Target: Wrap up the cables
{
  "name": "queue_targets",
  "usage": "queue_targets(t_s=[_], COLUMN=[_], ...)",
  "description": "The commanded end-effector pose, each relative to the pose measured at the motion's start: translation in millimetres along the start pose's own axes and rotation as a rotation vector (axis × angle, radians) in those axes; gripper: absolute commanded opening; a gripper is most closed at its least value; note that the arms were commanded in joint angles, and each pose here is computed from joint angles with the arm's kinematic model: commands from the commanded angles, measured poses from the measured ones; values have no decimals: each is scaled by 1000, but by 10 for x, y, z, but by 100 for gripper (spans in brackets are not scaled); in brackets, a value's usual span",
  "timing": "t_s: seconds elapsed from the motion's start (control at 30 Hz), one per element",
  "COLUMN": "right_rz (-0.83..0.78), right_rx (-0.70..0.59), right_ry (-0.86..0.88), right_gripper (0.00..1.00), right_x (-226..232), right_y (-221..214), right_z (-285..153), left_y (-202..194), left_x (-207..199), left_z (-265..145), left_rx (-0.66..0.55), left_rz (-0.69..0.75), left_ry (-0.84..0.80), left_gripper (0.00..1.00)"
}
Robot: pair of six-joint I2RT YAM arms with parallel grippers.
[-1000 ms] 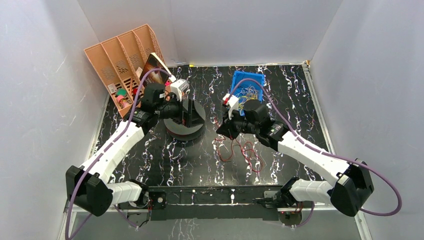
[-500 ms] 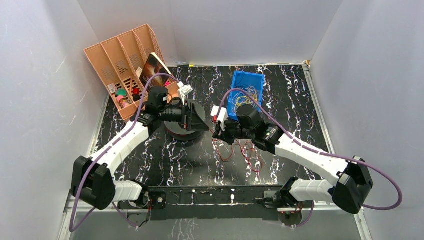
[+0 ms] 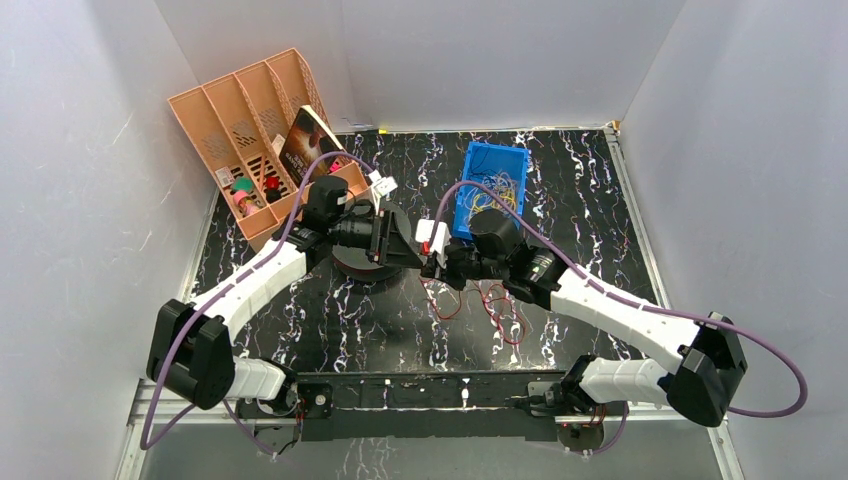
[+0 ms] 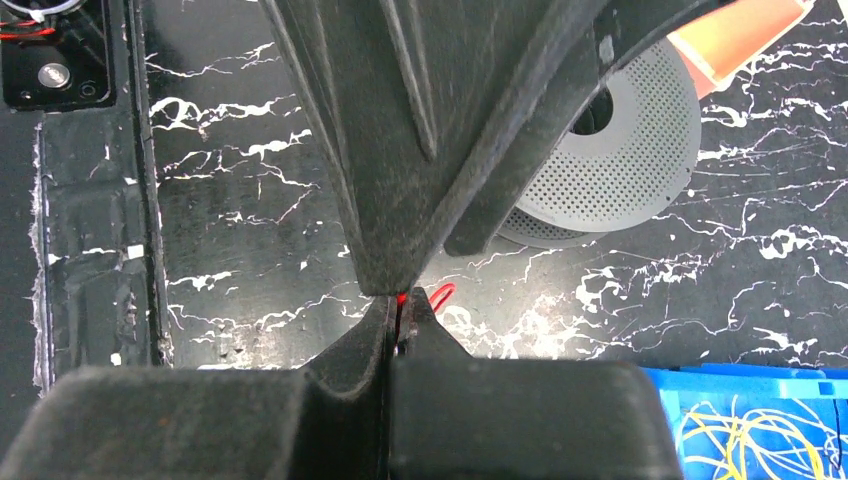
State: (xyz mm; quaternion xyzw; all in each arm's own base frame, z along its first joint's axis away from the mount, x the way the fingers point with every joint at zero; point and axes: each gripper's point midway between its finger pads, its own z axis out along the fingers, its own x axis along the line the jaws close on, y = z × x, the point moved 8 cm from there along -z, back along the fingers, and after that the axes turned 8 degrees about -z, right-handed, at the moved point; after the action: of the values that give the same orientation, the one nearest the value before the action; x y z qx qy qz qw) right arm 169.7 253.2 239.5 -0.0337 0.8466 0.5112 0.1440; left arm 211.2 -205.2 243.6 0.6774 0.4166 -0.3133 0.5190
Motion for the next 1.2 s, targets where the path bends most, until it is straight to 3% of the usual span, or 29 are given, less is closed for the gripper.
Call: queue_targets(t_s=[0.0,0.4,0.53,0.73,0.9,1.17], right_rz=[-63,-59,-51,-29,-6,35], right_rx=[-73,-53,-47,-35,-77,-260], right_ry=[-19,-41,-49,-86,-77,-153], right_gripper=[0,0,0,0,24,48], right_x=[-75,-57,-48,-52,24,156], right_y=[272,279,269,247,248,320], right_z=[3,-32,-53,-95,-171,-468], left_y=[-22,-30,-33,-33,35,138], left_x=[-74,-103,-105,-143,-269,-607], left_z=[7,-4,-5,-16,-59,-212], left_rx=[29,31,35,34,-16,-173], left_rz=[9,25,25,38,57,86], left_ry=[-46,-51,-54,-61,-48,-13], left_gripper=[53,20,0,0,0,0])
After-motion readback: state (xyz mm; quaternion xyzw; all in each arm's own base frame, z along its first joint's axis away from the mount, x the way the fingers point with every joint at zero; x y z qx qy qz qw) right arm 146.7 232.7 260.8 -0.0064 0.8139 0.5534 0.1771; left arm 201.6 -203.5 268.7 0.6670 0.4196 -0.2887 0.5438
